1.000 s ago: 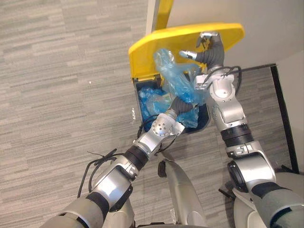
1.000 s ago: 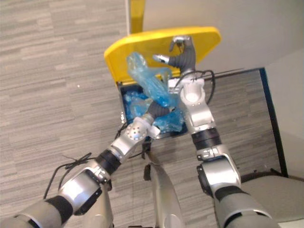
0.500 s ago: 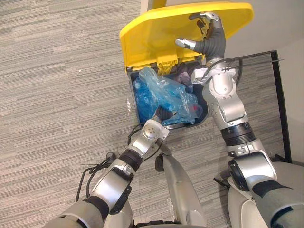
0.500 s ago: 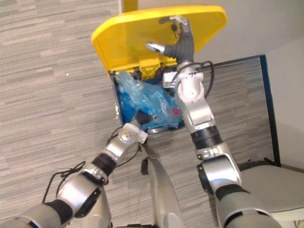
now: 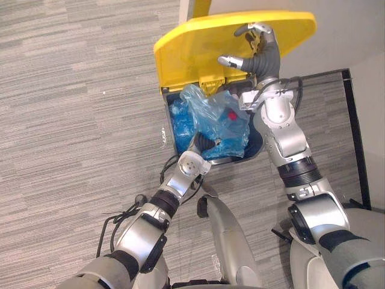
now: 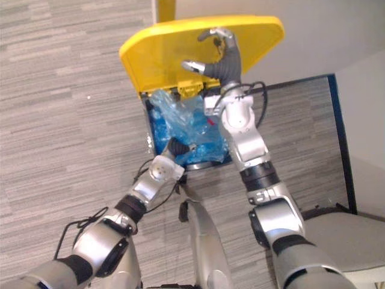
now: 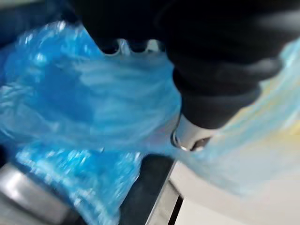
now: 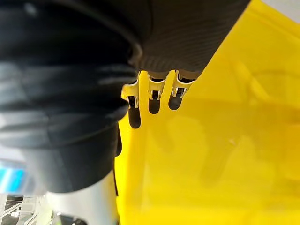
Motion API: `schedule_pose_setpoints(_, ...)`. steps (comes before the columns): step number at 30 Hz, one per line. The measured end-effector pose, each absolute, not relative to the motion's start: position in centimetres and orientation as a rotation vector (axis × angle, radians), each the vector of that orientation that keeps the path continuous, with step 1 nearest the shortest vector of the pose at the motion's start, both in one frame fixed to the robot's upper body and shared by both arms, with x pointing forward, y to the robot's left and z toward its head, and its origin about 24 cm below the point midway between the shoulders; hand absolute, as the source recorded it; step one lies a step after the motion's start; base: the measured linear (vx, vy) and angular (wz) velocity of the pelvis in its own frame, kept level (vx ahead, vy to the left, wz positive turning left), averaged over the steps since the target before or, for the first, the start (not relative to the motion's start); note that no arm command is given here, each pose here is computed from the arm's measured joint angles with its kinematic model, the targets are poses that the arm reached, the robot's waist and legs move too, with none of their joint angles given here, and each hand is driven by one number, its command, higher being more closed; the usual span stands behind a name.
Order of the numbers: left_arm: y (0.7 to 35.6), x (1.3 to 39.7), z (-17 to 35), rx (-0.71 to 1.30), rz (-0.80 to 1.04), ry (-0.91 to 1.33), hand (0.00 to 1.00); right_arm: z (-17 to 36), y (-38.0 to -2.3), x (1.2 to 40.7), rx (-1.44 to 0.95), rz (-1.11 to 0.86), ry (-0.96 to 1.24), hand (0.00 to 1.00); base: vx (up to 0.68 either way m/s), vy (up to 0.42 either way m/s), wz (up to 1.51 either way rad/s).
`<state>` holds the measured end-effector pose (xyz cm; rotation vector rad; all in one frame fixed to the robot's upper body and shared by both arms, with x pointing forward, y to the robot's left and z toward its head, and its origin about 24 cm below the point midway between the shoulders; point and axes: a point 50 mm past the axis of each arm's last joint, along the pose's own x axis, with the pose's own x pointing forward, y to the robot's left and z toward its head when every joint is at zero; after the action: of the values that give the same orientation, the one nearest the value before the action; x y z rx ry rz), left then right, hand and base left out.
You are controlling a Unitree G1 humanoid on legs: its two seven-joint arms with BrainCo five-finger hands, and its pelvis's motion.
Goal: Gather rubbish on tea table into small bin, then transfer packed bag to large trash can.
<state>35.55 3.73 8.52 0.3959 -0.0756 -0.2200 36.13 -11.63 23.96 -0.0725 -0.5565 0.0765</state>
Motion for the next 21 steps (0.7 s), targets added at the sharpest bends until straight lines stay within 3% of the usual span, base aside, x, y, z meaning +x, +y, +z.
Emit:
schedule_pose_setpoints(12, 7.9, 32.2, 3.1, 0.351, -0.138, 0.066, 0.0, 12.8, -13.8, 34.3, -0.076, 0.004, -0.248, 0.0, -0.01, -0.008, 0.14)
schedule_pose_setpoints(21, 15.3, 26.0, -4.9, 0.276, -0.036, 0.386, 0.0, 2.1, -15.0, 30.9, -0.095, -0.03, 0.134, 0.0, 0.03, 0.015, 0.01)
